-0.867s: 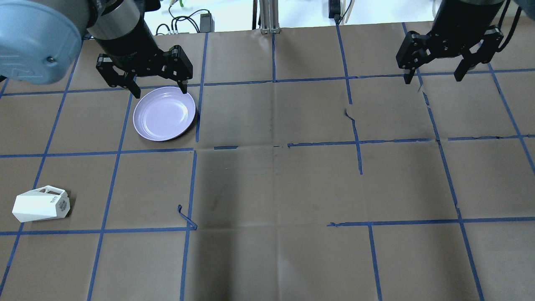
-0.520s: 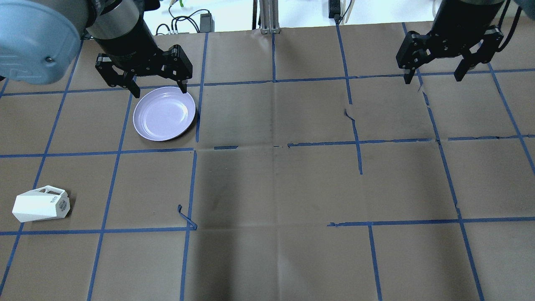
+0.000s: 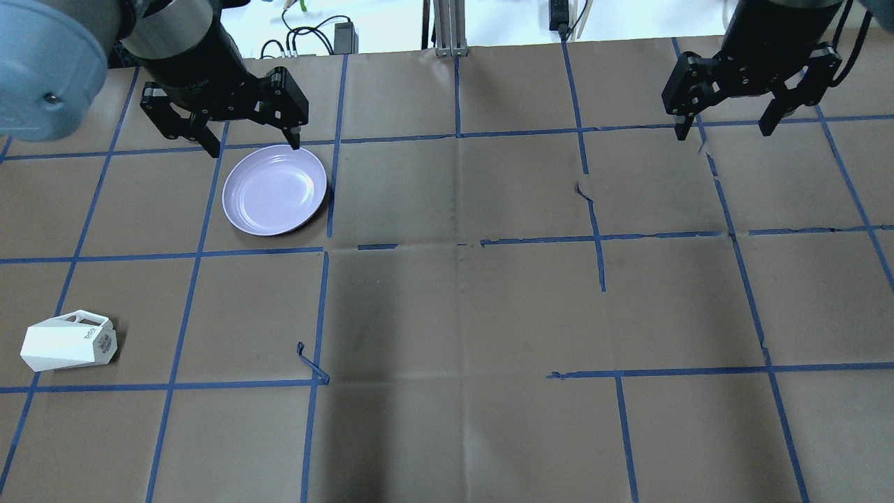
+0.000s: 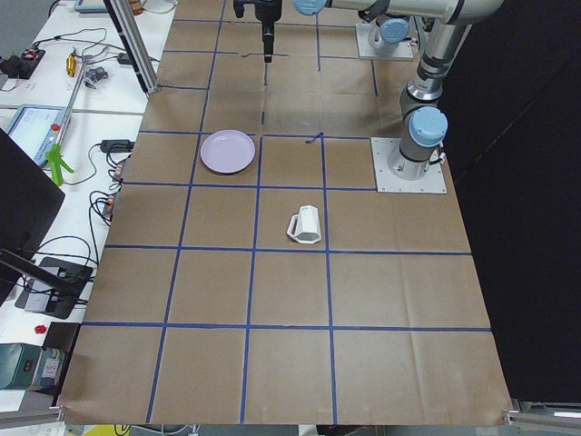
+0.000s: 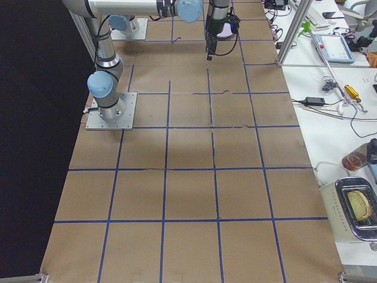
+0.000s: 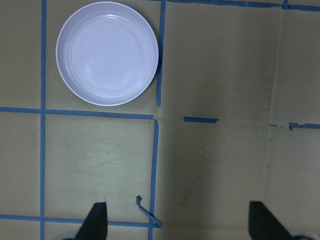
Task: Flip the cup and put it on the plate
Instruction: 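Move the left gripper from above the plate toward the white cup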
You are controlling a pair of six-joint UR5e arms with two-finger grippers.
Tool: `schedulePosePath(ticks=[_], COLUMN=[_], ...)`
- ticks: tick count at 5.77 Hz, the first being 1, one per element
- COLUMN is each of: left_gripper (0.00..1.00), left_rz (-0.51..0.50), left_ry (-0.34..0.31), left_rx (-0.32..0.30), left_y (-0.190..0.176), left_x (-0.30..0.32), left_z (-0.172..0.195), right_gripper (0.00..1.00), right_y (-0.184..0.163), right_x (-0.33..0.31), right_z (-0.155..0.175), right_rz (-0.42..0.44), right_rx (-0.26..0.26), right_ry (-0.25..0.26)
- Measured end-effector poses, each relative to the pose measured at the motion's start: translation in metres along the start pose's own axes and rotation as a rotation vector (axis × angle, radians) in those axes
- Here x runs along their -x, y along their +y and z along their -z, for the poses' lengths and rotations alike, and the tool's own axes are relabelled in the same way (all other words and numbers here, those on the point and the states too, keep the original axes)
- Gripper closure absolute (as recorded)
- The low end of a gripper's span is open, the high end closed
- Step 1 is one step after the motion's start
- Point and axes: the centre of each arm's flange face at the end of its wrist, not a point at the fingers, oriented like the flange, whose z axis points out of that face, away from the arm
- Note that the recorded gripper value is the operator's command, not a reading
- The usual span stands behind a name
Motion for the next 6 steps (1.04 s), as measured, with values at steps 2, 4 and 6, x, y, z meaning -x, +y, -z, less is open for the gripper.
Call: schedulePosePath(ticks=[2, 4, 6], left_gripper=[0.01, 0.01, 0.01], left_rz=[-0.025, -0.088, -0.186], left_ry=[-0.01, -0.004, 0.015], left_rx=[0.026, 0.087, 0.095], left_y=[0.01, 0.02, 0.031], left_x=[0.056, 0.161, 0.306], left_z=[0.012, 0.022, 0.019], right_gripper=[0.0, 0.0, 0.0], right_y=[0.0, 0.0, 0.0], right_x=[0.0, 0.0, 0.0], right_z=[0.0, 0.0, 0.0], right_rz=[0.0, 0.0, 0.0], right_rx=[0.0, 0.001, 0.0], right_ry=[0.0, 0.0, 0.0])
